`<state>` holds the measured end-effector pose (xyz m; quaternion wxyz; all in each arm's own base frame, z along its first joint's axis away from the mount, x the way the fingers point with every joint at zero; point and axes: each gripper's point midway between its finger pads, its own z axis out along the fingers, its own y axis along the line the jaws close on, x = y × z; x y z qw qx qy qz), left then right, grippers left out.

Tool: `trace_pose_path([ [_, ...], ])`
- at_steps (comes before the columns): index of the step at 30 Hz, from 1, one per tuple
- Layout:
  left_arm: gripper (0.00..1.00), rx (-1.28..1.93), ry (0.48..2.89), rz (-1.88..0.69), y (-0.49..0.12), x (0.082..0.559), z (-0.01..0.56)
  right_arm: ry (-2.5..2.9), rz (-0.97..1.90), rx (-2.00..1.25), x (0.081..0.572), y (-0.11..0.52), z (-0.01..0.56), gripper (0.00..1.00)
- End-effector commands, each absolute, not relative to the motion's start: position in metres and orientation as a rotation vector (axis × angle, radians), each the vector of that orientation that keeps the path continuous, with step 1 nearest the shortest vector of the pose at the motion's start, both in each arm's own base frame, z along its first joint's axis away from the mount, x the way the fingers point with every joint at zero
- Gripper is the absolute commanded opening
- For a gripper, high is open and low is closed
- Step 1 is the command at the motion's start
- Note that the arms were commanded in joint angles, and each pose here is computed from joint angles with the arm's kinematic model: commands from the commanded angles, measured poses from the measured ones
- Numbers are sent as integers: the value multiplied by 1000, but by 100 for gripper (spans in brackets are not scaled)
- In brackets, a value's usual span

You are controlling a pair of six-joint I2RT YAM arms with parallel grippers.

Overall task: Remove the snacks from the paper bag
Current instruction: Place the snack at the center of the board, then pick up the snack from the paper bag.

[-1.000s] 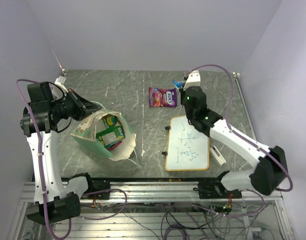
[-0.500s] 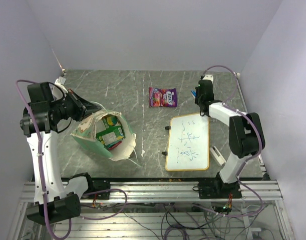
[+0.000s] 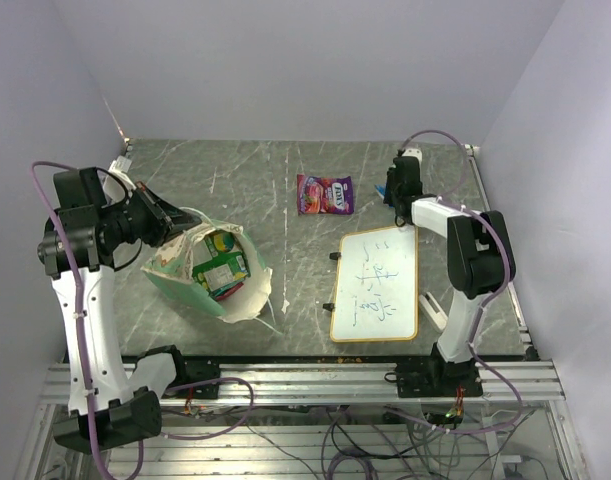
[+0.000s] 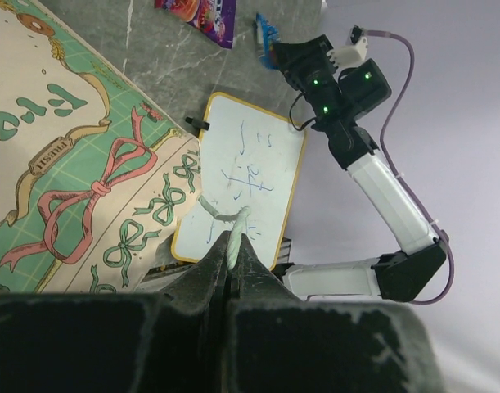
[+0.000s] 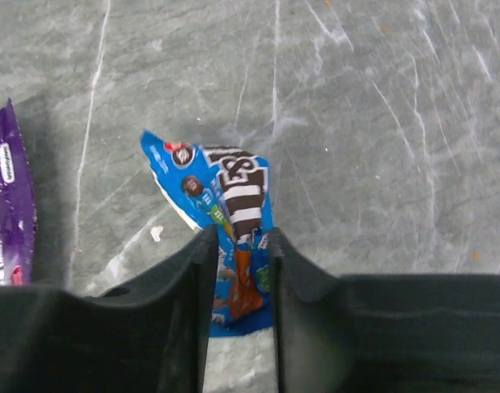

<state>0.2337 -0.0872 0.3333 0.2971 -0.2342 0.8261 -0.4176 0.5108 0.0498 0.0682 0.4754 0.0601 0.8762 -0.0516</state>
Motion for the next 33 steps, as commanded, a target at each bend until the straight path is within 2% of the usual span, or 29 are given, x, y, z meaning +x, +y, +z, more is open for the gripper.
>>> trace_pose_path([
  [1, 7, -628, 2150, -1112, -88, 229, 337, 2141, -73, 147, 524, 56, 84, 40],
  [4, 7, -620, 2150, -1116, -88, 230, 338, 2100, -12, 155, 521, 63, 124, 52],
  [10, 7, -570, 2133, -1096, -86, 235, 349, 2080, 155, 147, 492, 89, 175, 56],
  [18, 7, -560, 2130, -1144, -90, 237, 347, 2074, 616, -99, 400, 234, 209, 56],
  [22, 7, -575, 2141, -1170, -93, 236, 342, 1965, 835, -442, 314, 324, 225, 57],
  [25, 7, -579, 2144, -1180, -94, 235, 339, 1795, 870, -716, 261, 364, 235, 58],
  [27, 7, -577, 2150, -1175, -94, 234, 339, 1656, 891, -876, 235, 385, 249, 57],
  [30, 7, -576, 2151, -1169, -94, 234, 339, 1437, 906, -1159, 195, 409, 241, 54],
  [33, 7, -574, 2155, -1171, -95, 233, 338, 1217, 801, -1435, 172, 428, 223, 53],
])
